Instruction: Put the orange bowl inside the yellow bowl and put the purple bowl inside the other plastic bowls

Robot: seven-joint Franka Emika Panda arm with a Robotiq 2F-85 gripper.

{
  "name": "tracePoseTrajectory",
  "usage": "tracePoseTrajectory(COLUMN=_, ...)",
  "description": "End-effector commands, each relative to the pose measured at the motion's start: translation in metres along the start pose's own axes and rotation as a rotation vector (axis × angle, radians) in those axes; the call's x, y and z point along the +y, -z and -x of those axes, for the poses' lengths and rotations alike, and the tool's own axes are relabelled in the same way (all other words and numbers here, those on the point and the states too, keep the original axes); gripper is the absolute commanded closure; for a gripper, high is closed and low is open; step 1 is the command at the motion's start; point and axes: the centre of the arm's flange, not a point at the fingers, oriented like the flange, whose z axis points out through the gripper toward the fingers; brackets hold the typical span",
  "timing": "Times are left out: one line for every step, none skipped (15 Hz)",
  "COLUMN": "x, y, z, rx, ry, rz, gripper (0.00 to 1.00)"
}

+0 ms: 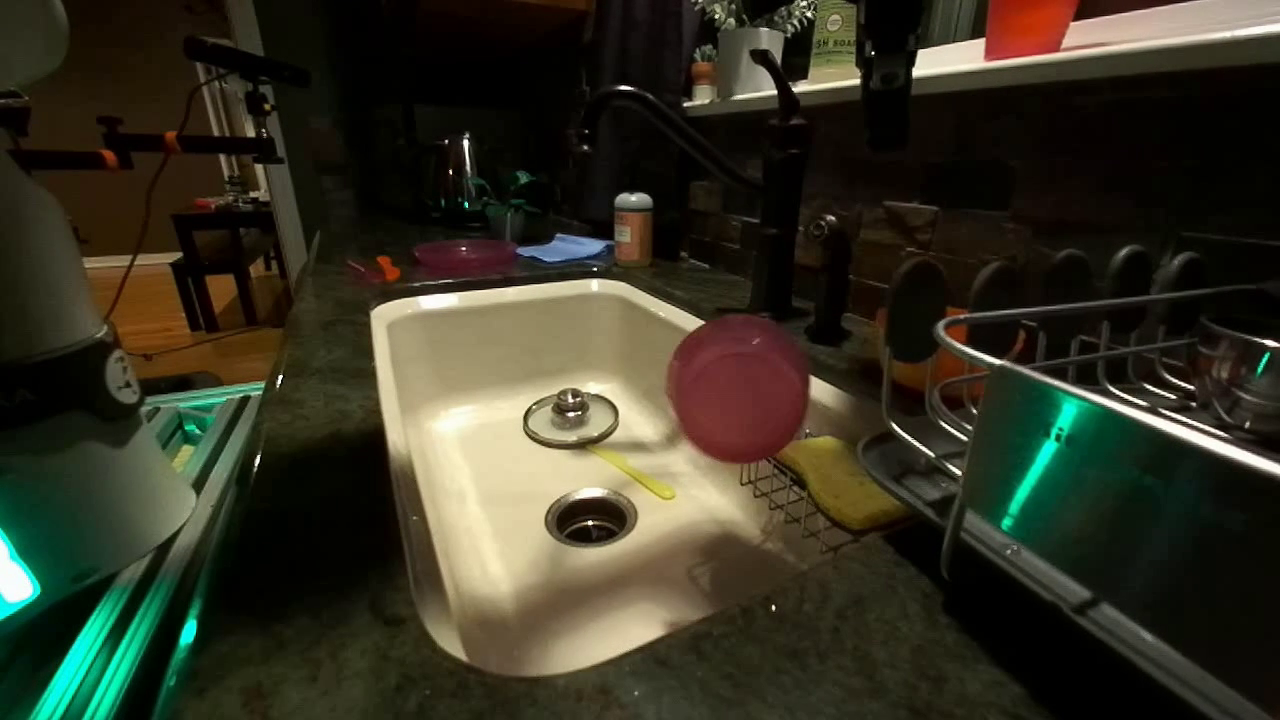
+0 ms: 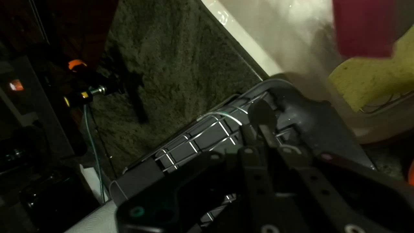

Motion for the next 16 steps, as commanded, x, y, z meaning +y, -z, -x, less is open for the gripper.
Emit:
tracePoseTrajectory(x=0.002, y=-0.008, z=0.016, rx=0.042, ry=0.010, rz=-0.037, gripper=0.97)
tracePoseTrajectory(x=0.002, y=-0.010, z=0.016, rx=0.041, ry=0.014, rz=-0.043, gripper=0.97)
tracePoseTrajectory(x=0.002, y=-0.011, z=0.016, rx=0.032, ry=0.014, rz=-0.048, gripper=0.97)
tracePoseTrajectory(x=0.002, y=-0.012, z=0.016, rx=0.020, ry=0.012, rz=-0.053, gripper=0.97)
tracePoseTrajectory(x=0.003, y=-0.012, z=0.015, rx=-0.002, ry=0.012, rz=-0.055, gripper=0.97)
tracePoseTrajectory(x=0.004, y=-0.012, z=0.015, rx=-0.018, ry=0.016, rz=-0.058, gripper=0.94)
tracePoseTrajectory(x=0.006, y=-0.012, z=0.016, rx=-0.036, ry=0.021, rz=-0.061, gripper=0.68)
tracePoseTrajectory(x=0.008, y=-0.012, z=0.018, rx=-0.056, ry=0.025, rz=-0.068, gripper=0.68)
tracePoseTrajectory(x=0.012, y=-0.011, z=0.021, rx=-0.078, ry=0.037, rz=-0.079, gripper=0.66)
tracePoseTrajectory(x=0.016, y=-0.010, z=0.026, rx=-0.102, ry=0.048, rz=-0.090, gripper=0.58)
tracePoseTrajectory(x=0.020, y=-0.009, z=0.031, rx=-0.127, ry=0.062, rz=-0.105, gripper=0.52)
tracePoseTrajectory(x=0.027, y=-0.008, z=0.040, rx=-0.157, ry=0.084, rz=-0.119, gripper=0.43)
tracePoseTrajectory(x=0.032, y=-0.009, z=0.047, rx=-0.183, ry=0.105, rz=-0.132, gripper=0.36)
tracePoseTrajectory(x=0.037, y=-0.012, z=0.058, rx=-0.196, ry=0.129, rz=-0.150, gripper=0.29)
tracePoseTrajectory(x=0.041, y=-0.015, z=0.067, rx=-0.212, ry=0.154, rz=-0.172, gripper=0.21)
tracePoseTrajectory(x=0.044, y=-0.020, z=0.075, rx=-0.214, ry=0.180, rz=-0.197, gripper=0.14)
